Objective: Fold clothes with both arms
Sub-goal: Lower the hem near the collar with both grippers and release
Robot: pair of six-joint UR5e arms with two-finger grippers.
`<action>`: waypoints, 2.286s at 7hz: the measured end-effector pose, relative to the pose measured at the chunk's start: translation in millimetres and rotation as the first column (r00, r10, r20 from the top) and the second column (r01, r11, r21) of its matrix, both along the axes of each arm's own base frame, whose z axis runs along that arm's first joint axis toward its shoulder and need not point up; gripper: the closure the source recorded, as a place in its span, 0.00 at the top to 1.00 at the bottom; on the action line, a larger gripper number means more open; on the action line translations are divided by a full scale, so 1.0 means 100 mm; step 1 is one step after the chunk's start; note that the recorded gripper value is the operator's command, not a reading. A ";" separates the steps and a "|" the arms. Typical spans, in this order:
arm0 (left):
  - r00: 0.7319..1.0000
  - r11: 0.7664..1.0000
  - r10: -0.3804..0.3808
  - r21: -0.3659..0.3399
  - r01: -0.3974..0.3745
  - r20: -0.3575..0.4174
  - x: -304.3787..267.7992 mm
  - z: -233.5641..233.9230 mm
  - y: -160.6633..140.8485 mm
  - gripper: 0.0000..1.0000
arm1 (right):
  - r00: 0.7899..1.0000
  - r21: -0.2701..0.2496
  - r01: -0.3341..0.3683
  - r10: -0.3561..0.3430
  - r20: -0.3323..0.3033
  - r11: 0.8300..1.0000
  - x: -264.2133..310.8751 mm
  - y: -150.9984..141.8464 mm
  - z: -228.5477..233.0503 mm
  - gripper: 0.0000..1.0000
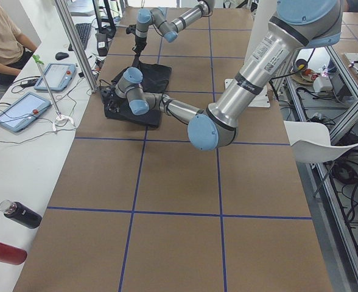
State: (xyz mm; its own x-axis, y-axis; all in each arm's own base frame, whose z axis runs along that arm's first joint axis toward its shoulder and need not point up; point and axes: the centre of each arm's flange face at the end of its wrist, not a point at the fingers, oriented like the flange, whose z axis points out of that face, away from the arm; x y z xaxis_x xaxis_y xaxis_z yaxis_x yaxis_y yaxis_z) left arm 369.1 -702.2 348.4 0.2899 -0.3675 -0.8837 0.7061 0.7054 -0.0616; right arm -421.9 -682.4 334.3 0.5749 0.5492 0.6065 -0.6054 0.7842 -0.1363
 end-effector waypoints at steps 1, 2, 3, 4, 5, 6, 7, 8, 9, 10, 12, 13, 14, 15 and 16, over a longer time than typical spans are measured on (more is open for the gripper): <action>1.000 1.000 0.001 0.002 -0.001 -0.002 0.05 0.08 -0.05 0.03 | 1.000 0.003 0.000 0.000 0.003 1.000 -0.01 0.00 -0.01 0.00; 1.000 1.000 0.002 0.000 -0.002 0.000 0.09 0.18 -0.08 0.07 | 1.000 0.004 0.001 -0.001 0.005 1.000 -0.03 -0.01 -0.03 0.06; 1.000 1.000 0.003 -0.002 -0.003 0.002 0.11 0.26 -0.09 0.14 | 1.000 0.007 0.002 -0.002 0.007 1.000 -0.08 -0.04 -0.05 0.08; 1.000 1.000 0.004 -0.005 -0.004 0.004 0.12 0.30 -0.09 0.17 | 1.000 0.013 0.001 -0.002 0.012 1.000 -0.12 -0.08 -0.04 0.16; 1.000 1.000 0.006 -0.007 -0.006 0.006 0.14 0.33 -0.09 0.22 | 1.000 0.021 0.001 -0.001 0.018 1.000 -0.14 -0.11 -0.02 0.35; 1.000 1.000 0.008 -0.010 -0.008 0.008 0.16 0.36 -0.08 0.25 | 1.000 0.026 0.000 0.000 0.022 1.000 -0.17 -0.14 -0.06 0.43; 1.000 1.000 0.009 -0.011 -0.009 0.008 0.16 0.40 -0.07 0.31 | 1.000 0.029 -0.001 0.000 0.026 1.000 -0.22 -0.20 -0.14 0.53; 1.000 1.000 0.009 -0.009 -0.009 0.006 0.15 0.42 -0.06 0.34 | 1.000 0.031 -0.002 0.001 0.028 1.000 -0.25 -0.24 -0.23 0.60; 1.000 1.000 0.009 -0.005 -0.009 0.002 0.15 0.43 -0.05 0.38 | 0.999 0.036 -0.007 0.006 0.037 0.999 -0.25 -0.24 -0.29 0.62; 1.000 1.000 0.009 -0.003 -0.009 0.000 0.14 0.44 -0.05 0.40 | 0.998 0.046 -0.013 0.010 0.064 0.999 -0.21 -0.09 -0.30 0.63; 1.000 1.000 0.009 -0.003 -0.009 0.000 0.13 0.46 -0.03 0.44 | 0.991 0.060 -0.007 -0.001 0.136 0.998 -0.05 0.72 -0.09 0.69; 1.000 1.000 0.009 -0.005 -0.009 0.003 0.12 0.50 -0.02 0.44 | 0.987 0.056 -0.003 -0.007 0.162 0.998 -0.03 1.12 -0.02 0.70; 1.000 1.000 0.010 -0.006 -0.010 0.004 0.12 0.53 -0.01 0.44 | 0.985 0.047 -0.003 -0.005 0.170 0.999 -0.08 1.47 0.08 0.70; 1.000 1.000 0.011 -0.004 -0.011 0.005 0.11 0.54 0.00 0.44 | 0.986 0.050 0.000 -0.008 0.165 0.999 -0.16 1.73 0.15 0.70; 1.000 1.000 0.012 -0.002 -0.012 0.005 0.10 0.55 0.03 0.44 | 0.988 0.055 -0.003 -0.006 0.156 0.998 -0.28 1.90 0.19 0.69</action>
State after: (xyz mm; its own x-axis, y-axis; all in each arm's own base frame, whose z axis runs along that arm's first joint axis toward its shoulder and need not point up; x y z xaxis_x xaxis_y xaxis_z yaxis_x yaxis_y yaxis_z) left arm 379.1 -699.5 402.9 0.2992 -0.3655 -0.8814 0.6977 0.7139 -0.0592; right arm -449.8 -492.1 353.2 0.4718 0.5118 0.7179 -0.5791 0.7939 -0.1854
